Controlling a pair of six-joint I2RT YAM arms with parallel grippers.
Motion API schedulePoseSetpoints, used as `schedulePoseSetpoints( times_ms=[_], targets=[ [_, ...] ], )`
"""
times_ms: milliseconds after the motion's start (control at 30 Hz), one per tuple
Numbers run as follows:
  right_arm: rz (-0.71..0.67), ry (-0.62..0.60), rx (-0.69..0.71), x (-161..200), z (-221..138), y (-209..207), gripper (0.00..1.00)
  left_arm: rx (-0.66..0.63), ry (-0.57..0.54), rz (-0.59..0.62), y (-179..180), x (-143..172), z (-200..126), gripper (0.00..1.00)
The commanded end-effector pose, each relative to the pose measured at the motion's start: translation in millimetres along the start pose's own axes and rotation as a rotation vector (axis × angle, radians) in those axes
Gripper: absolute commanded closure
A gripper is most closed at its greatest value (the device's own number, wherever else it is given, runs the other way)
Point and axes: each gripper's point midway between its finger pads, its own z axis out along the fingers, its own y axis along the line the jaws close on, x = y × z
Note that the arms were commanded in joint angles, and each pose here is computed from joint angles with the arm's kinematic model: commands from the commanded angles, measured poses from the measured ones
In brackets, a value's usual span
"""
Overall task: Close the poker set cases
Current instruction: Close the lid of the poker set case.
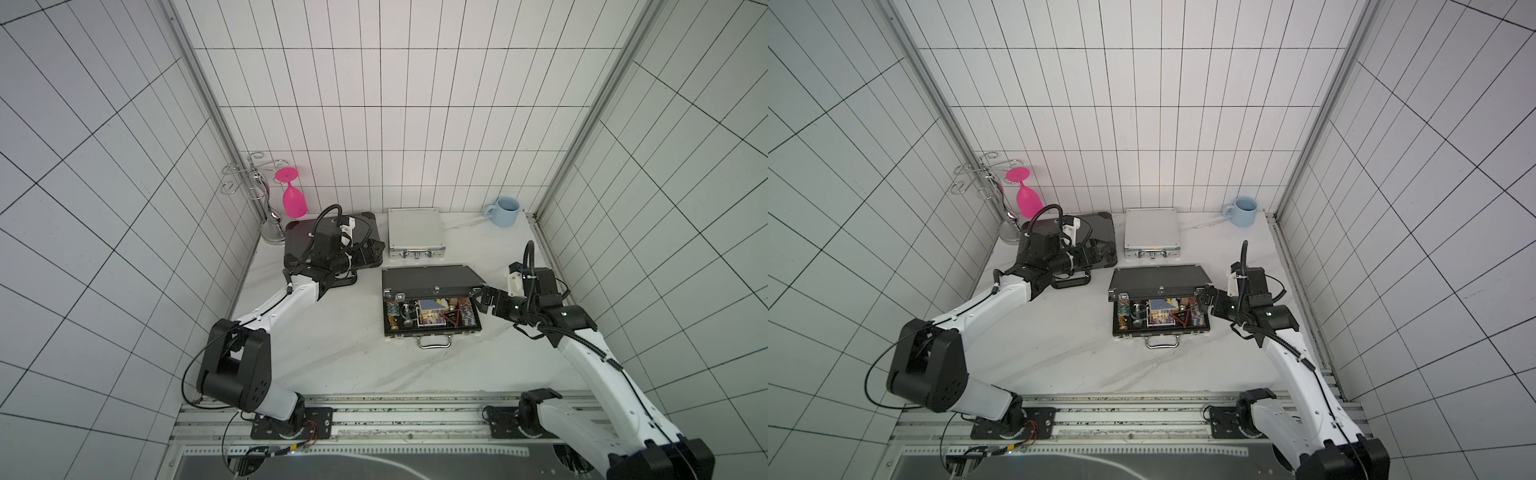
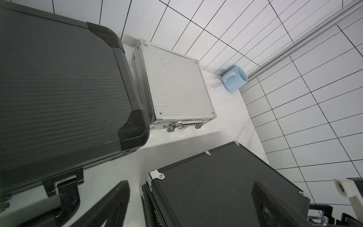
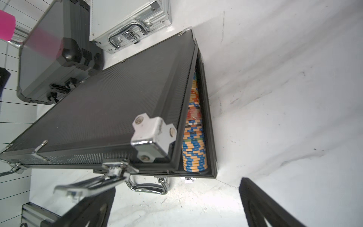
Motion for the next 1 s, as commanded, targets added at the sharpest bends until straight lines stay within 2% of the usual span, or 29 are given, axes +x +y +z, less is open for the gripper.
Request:
schedulePoseSetpoints(
  times_ms=[0,200,567,767,967],
  targets=[
    [-0.044,-0.125,0.054,-45,-32,9,0.0,-0.034,0.004,-0.015,10,2,7,0.03],
    [-0.026,-0.2,0.074,-53,-42,5,0.0,-0.059,0.013,-0.004,16,5,8,0.03],
    [-0.096,-0.235,0.073,-76,-78,23,0.0,-0.05,0.022,-0.014,16,7,12,0.03],
    [-0.089,-0.138,0.021,-59,-45,24,0.0,-0.042,0.045,-0.006,12,15,13,0.03],
    [-0.093,-0.034,-0.006,-28,-10,20,0.0,-0.057,0.11,0.091,-12,43,19,0.03]
  ],
)
